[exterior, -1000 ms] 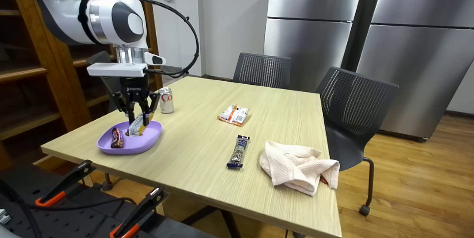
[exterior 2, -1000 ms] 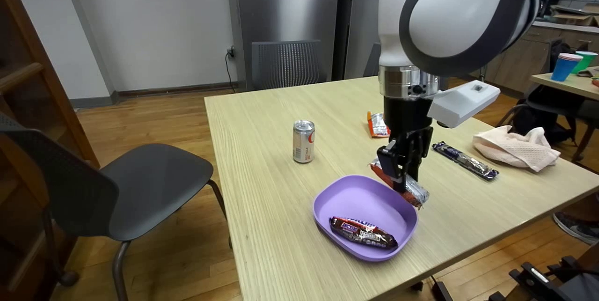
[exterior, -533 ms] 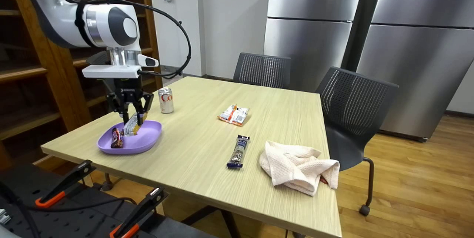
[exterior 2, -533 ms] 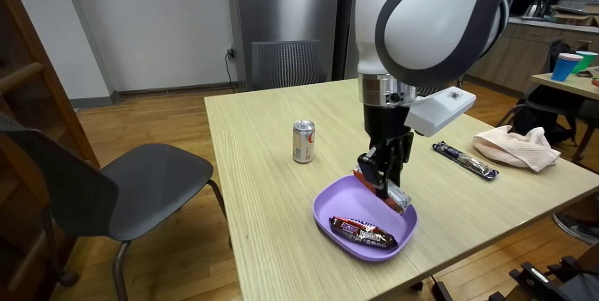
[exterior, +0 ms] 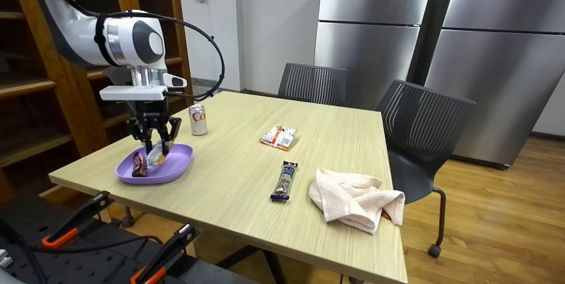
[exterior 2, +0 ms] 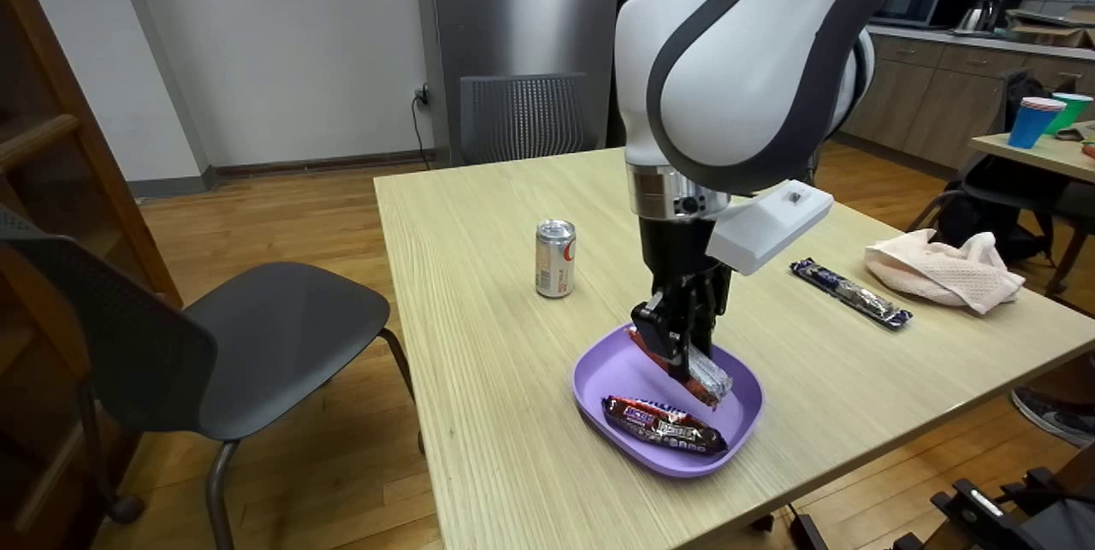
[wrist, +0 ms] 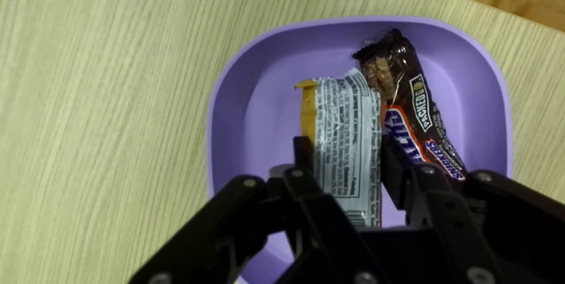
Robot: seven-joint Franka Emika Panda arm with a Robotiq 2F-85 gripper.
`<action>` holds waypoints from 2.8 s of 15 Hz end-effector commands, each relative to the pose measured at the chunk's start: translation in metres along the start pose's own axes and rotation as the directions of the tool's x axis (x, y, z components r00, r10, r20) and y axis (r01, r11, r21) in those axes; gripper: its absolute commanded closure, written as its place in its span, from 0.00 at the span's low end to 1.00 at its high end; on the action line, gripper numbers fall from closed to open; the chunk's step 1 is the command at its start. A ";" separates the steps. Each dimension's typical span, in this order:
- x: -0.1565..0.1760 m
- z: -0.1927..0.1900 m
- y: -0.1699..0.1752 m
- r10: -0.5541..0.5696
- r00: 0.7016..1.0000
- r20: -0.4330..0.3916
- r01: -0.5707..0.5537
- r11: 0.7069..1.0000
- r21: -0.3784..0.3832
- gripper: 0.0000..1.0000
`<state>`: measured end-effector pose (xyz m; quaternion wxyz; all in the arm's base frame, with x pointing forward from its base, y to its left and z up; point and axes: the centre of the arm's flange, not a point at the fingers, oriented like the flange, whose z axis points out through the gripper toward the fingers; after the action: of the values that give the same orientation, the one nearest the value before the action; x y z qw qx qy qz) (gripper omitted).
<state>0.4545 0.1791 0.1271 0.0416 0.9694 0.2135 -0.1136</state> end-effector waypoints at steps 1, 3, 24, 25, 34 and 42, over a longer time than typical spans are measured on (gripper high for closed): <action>0.015 0.006 -0.009 0.000 0.999 0.039 0.001 1.000 -0.019 0.83; 0.017 0.011 -0.012 -0.007 0.999 0.053 0.008 1.000 -0.018 0.83; 0.025 0.024 -0.039 -0.056 0.993 0.104 0.056 0.998 0.003 0.83; 0.025 0.025 -0.039 -0.056 0.993 0.105 0.056 0.998 0.003 0.83; 0.023 0.019 -0.033 -0.042 0.995 0.089 0.043 0.999 0.000 0.00; 0.014 0.007 -0.013 0.002 0.998 0.061 -0.003 1.000 0.012 0.00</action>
<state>0.4605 0.2067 0.0979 0.0435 0.9604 0.2304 -0.1507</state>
